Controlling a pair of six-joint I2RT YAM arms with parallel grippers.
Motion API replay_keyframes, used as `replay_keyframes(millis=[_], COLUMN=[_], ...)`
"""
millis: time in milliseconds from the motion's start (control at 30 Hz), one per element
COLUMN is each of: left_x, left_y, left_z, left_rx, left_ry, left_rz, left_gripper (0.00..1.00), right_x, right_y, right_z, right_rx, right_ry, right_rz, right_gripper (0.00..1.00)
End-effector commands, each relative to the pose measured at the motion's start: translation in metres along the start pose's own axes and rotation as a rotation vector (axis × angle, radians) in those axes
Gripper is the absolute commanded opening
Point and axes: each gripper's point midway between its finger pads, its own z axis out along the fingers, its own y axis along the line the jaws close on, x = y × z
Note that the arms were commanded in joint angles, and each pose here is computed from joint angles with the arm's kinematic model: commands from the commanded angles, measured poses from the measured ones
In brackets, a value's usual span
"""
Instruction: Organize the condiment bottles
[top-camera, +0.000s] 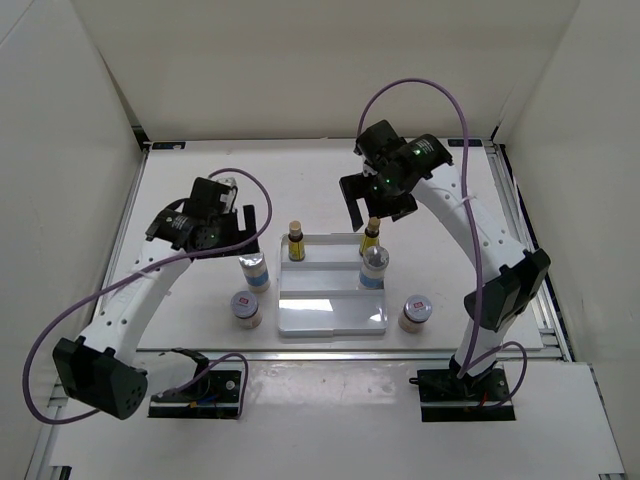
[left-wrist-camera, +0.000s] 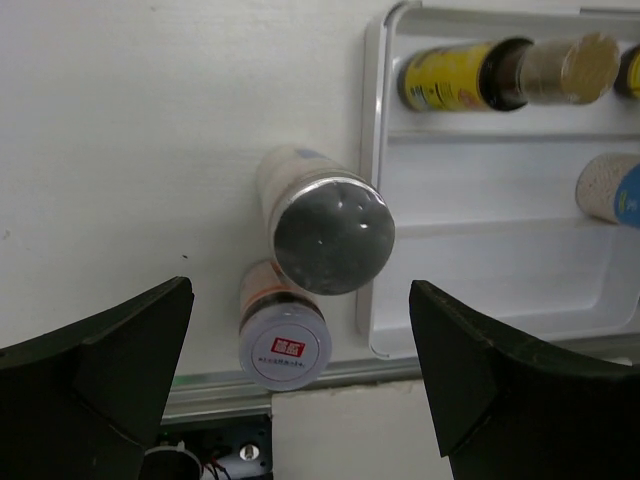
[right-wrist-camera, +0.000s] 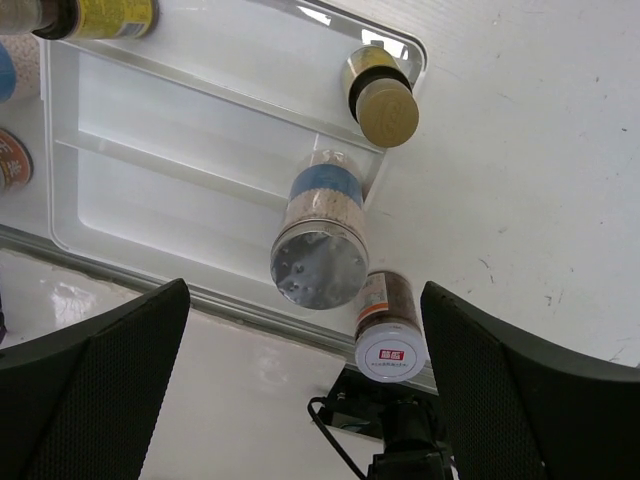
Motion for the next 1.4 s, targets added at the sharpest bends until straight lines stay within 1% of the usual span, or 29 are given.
replay_keyframes(millis=[0,133,300,500,567,600,667,700,767,800,867,900,933,967,1000,1033,1100,1133,1200,1300,1367], left_x=[0.017,0.02,0.012,0.027,0.027,0.027,0.028,0.028,0.028,0.025,0.02,0.008,0.009,-0.006,-0.01,-0.024,-0.036,-0.047,-0.058,-0.062,-0.056], left_y=[-0.016,-0.017,-0.022,-0.016,-0.016,-0.016,-0.015,-0.015,-0.015,-0.016,-0.017,-0.02,-0.016,-0.017,-0.016,-0.018,-0.015,-0.018,-0.025,-0.035,-0.048], left_z=[0.001,0.02,0.034,0.051,0.052,0.052,0.054,0.054,0.054,0.052,0.046,0.04,0.039,0.031,0.023,0.014,-0.003,-0.013,-0.034,-0.048,-0.05], left_rx=[0.064,0.039,0.043,0.009,0.009,0.009,0.005,0.005,0.006,0.01,0.017,0.02,0.002,-0.004,-0.012,-0.012,-0.035,-0.021,0.007,0.049,0.1], left_ry=[0.066,0.115,0.106,0.156,0.156,0.156,0.164,0.164,0.164,0.156,0.142,0.102,0.107,0.053,0.038,-0.001,-0.041,-0.074,-0.125,-0.161,-0.141], left_rz=[0.024,0.046,0.054,0.038,0.038,0.038,0.039,0.039,0.049,0.049,0.059,0.057,0.059,0.056,0.056,0.052,0.049,0.054,0.067,0.078,0.066], left_gripper=[1.0,1.0,1.0,1.0,1.0,0.95,0.9,0.82,0.73,0.64,0.53,0.42,0.36,0.31,0.22,0.19,0.11,0.11,0.11,0.11,0.11], right_x=[0.038,0.04,0.04,0.042,0.044,0.044,0.044,0.044,0.046,0.045,0.047,0.047,0.047,0.049,0.051,0.048,0.053,0.053,0.058,0.059,0.061], right_y=[-0.011,-0.011,-0.013,-0.014,-0.016,-0.016,-0.016,-0.016,-0.016,-0.018,-0.018,-0.019,-0.02,-0.021,-0.021,-0.022,-0.024,-0.024,-0.027,-0.031,-0.031], right_z=[-0.015,-0.013,-0.014,-0.018,-0.016,-0.016,-0.014,-0.014,-0.012,-0.015,-0.013,-0.016,-0.016,-0.018,-0.016,-0.015,-0.015,-0.018,-0.017,-0.018,-0.017], right_rx=[0.05,0.052,0.059,0.057,0.068,0.068,0.068,0.068,0.071,0.077,0.08,0.077,0.086,0.086,0.088,0.096,0.099,0.097,0.11,0.114,0.116], right_ry=[0.147,0.158,0.148,0.139,0.147,0.147,0.147,0.147,0.156,0.145,0.155,0.146,0.143,0.142,0.151,0.139,0.149,0.141,0.149,0.149,0.158], right_rz=[0.004,-0.006,-0.006,-0.006,-0.007,-0.007,-0.007,-0.007,-0.007,-0.008,-0.008,-0.008,-0.008,-0.008,-0.009,-0.009,-0.01,-0.009,-0.011,-0.001,-0.002], right_gripper=[1.0,1.0,1.0,1.0,1.0,1.0,1.0,1.0,1.0,1.0,1.0,1.0,1.0,1.0,1.0,1.0,1.0,1.0,1.0,1.0,1.0])
